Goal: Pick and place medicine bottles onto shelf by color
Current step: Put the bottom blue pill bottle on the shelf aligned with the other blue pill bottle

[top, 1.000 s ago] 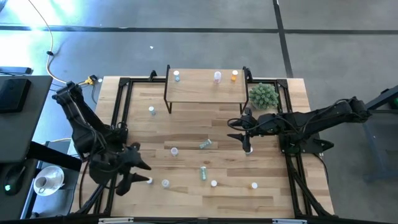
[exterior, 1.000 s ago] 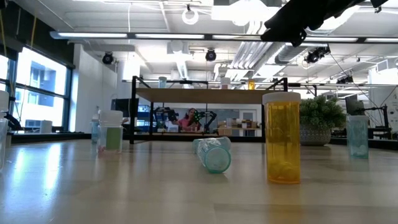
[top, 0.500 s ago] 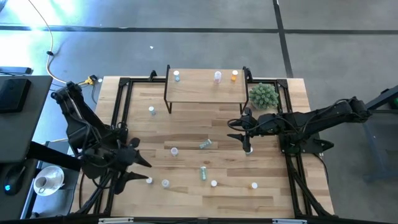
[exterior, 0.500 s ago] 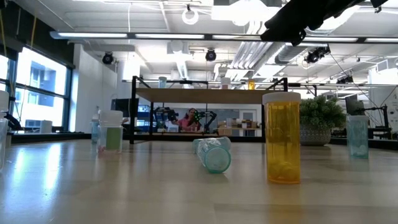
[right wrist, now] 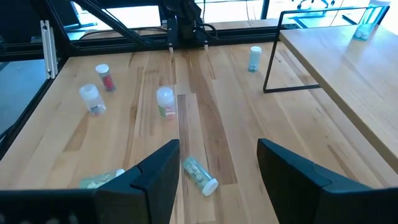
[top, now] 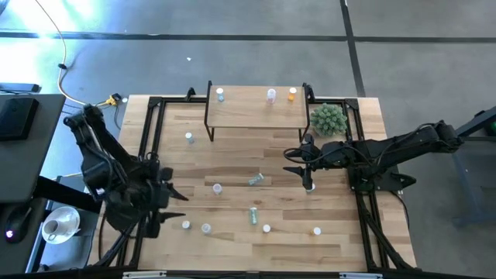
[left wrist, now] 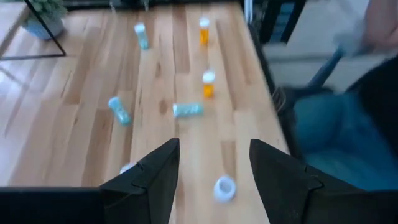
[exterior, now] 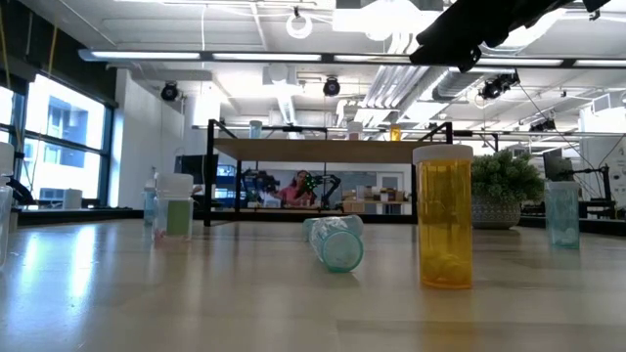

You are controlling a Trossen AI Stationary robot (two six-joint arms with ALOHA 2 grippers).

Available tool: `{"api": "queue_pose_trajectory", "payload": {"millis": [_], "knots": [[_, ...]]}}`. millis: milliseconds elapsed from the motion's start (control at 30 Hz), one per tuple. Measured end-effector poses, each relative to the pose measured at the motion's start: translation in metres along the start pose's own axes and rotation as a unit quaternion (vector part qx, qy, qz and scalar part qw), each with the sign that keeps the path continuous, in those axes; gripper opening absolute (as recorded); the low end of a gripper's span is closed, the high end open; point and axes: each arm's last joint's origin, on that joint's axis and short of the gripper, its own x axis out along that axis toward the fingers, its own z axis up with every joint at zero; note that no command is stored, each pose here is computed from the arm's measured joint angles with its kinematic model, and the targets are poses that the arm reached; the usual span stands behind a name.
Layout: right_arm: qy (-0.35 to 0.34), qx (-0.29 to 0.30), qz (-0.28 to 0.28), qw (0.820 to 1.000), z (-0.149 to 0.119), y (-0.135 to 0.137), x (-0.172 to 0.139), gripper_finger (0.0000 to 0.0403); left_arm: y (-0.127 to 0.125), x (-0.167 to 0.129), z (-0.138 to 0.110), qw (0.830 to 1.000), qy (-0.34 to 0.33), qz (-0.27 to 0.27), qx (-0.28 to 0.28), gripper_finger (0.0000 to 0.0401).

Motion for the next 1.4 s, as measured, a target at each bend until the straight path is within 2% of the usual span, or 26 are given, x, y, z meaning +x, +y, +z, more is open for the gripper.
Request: {"api": "queue_pose_trajectory", "payload": {"millis": [200,400,567,700,933,1200,1400], "knots": [[0.0,0.001,0.0,1.0,0.0,0.0,0.0,0.0204,-0.022,0.021,-0.012,0.998,0.056,-0.001,0.039,0.0186],[0.0,0.002,0.0,1.0,0.0,0.0,0.0,0.0204,-0.037,0.038,-0.024,0.995,0.092,0.024,0.011,0.0186],[0.001,-0.005,0.0,1.0,0.0,0.0,0.0,0.0204,-0.038,0.051,-0.039,0.984,0.15,0.09,-0.039,0.0186],[0.002,-0.006,0.0,1.0,0.0,0.0,0.0,0.0204,-0.04,0.06,-0.051,0.974,0.182,0.113,-0.075,0.0186],[0.004,-0.005,0.0,1.0,-0.001,0.0,0.0,0.0204,-0.039,0.071,-0.065,0.958,0.199,0.145,-0.149,0.0186],[0.004,-0.005,0.0,1.0,-0.001,0.0,0.0,0.0204,-0.036,0.075,-0.065,0.92,0.198,0.173,-0.29,0.0186],[0.005,-0.005,0.0,1.0,-0.001,0.0,0.0,0.0204,-0.041,0.083,-0.07,0.9,0.208,0.191,-0.332,0.0186]]}}
